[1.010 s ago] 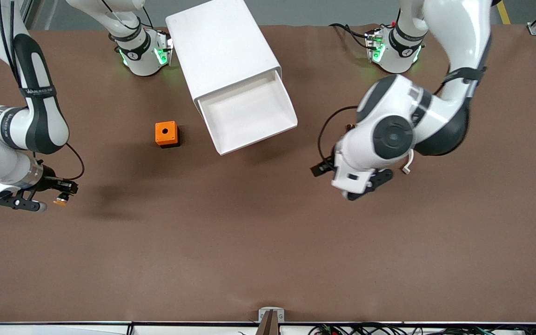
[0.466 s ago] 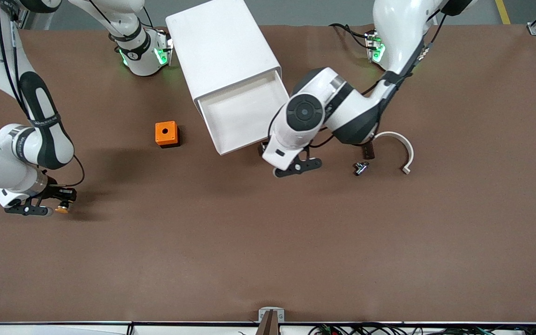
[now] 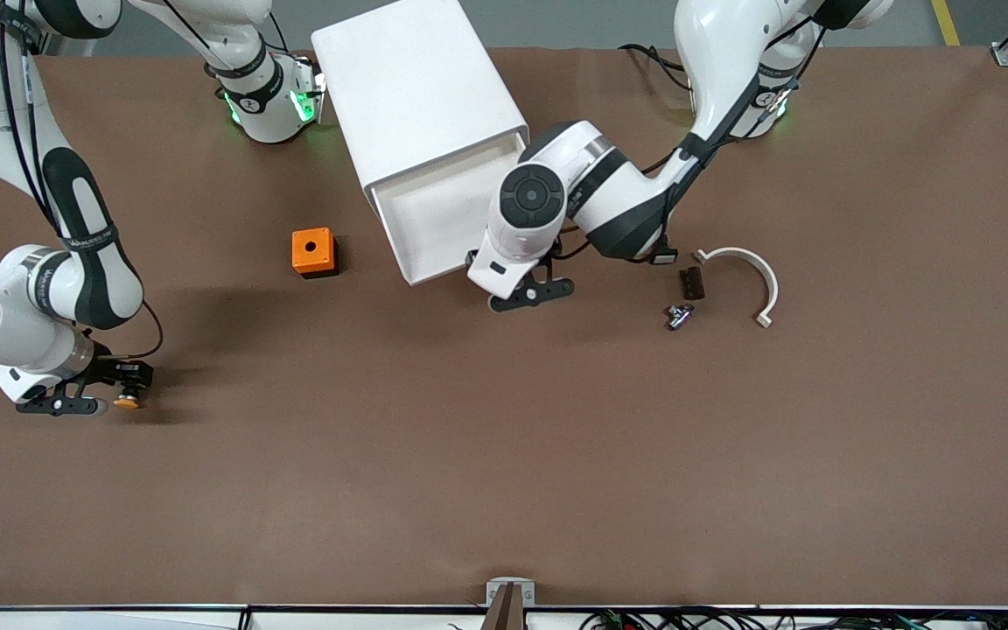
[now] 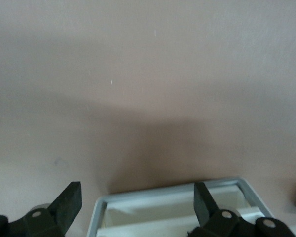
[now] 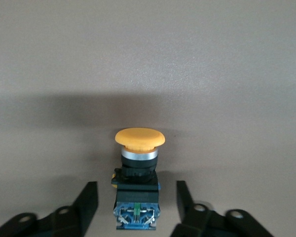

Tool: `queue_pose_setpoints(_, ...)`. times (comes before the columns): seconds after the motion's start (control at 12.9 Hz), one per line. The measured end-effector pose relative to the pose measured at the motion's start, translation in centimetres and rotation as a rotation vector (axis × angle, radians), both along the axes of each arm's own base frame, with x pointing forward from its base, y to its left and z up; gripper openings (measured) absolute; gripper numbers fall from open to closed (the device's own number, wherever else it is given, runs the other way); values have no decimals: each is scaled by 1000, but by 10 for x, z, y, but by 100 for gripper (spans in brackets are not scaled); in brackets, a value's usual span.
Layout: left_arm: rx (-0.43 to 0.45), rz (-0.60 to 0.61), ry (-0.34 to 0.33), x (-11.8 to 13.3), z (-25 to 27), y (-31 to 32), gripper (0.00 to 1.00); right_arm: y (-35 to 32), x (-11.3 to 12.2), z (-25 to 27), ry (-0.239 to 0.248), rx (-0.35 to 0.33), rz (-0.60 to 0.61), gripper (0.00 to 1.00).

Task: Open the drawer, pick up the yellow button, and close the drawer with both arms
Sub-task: 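Push the drawer shut with the left gripper while the right gripper lowers the button, then open the right gripper to set the button on the table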

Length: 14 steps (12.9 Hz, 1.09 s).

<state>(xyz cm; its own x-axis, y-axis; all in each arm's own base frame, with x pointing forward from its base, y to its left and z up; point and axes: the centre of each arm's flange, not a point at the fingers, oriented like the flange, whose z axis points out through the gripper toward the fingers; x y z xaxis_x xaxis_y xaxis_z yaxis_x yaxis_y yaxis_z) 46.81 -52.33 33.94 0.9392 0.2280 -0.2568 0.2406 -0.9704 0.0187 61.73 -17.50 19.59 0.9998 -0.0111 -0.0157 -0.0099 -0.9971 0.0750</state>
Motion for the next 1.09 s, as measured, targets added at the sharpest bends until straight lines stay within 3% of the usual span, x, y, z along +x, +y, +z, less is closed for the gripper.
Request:
queue_pose_setpoints(0.16, 9, -3, 35, -29, -5, -16, 100, 5, 7, 17, 49, 40, -21, 100)
queue_pose_setpoints(0.39, 17, -9, 72, -68, -8, -36, 100, 25, 21, 84, 113, 114, -107, 100)
queue_pose_setpoints(0.62, 22, 0, 90, -95, -11, -48, 100, 54, 28, 164, 150, 128, -138, 100)
queue_pose_setpoints(0.85, 31, -1, 93, -113, -18, -55, 100, 78, 27, 242, 187, 122, -96, 100)
queue_pose_setpoints(0.93, 36, -2, 94, -119, -20, -58, 100, 87, 27, 267, 189, 112, -83, 100)
queue_pose_setpoints(1.09, 41, -3, 97, -125, -23, -59, 100, 90, 30, 312, 145, 102, -78, 100)
